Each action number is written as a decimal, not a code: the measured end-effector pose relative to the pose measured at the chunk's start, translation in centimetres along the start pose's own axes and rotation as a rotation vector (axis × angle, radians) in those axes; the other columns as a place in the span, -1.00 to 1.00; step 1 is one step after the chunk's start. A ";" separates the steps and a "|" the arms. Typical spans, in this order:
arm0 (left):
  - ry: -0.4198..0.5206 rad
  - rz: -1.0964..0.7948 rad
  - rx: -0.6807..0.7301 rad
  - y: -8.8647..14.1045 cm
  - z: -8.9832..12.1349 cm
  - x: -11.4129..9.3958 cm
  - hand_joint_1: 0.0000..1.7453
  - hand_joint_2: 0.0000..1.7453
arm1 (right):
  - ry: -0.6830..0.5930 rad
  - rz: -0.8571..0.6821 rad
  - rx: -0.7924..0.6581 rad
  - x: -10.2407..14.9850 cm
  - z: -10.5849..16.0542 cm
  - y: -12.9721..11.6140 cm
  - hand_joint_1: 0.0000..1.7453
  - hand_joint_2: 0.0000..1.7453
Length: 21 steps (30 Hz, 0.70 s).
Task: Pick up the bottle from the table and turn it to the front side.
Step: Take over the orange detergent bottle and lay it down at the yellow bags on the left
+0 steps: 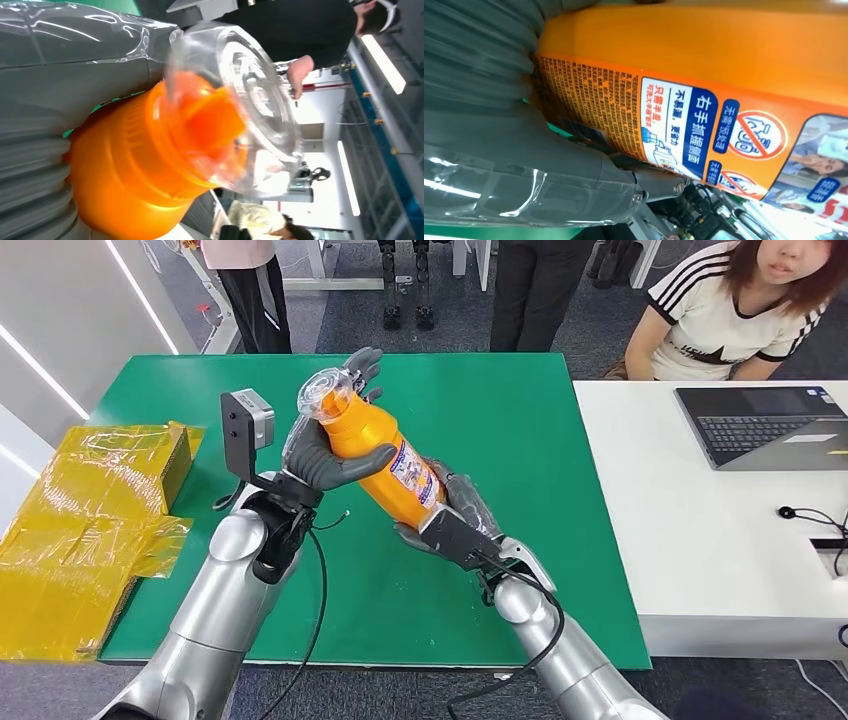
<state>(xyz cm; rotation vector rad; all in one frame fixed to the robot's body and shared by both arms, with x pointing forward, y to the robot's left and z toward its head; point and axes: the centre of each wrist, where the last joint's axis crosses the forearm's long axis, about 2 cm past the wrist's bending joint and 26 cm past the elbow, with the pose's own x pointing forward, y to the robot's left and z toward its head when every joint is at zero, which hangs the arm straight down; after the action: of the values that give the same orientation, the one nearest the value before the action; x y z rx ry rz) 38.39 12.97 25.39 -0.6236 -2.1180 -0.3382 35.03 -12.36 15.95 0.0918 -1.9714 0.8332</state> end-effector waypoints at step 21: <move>0.141 0.483 -0.050 0.6 0.3 -0.8 1.00 1.00 | 0.027 0.032 -0.034 -1.3 2.1 -0.4 0.38 1.00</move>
<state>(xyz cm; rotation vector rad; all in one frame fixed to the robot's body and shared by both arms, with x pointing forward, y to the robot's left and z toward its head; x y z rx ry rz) 38.87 13.38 24.59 -1.0788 -1.7597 -0.1582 34.32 -14.20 14.50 0.0292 -1.9654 0.8167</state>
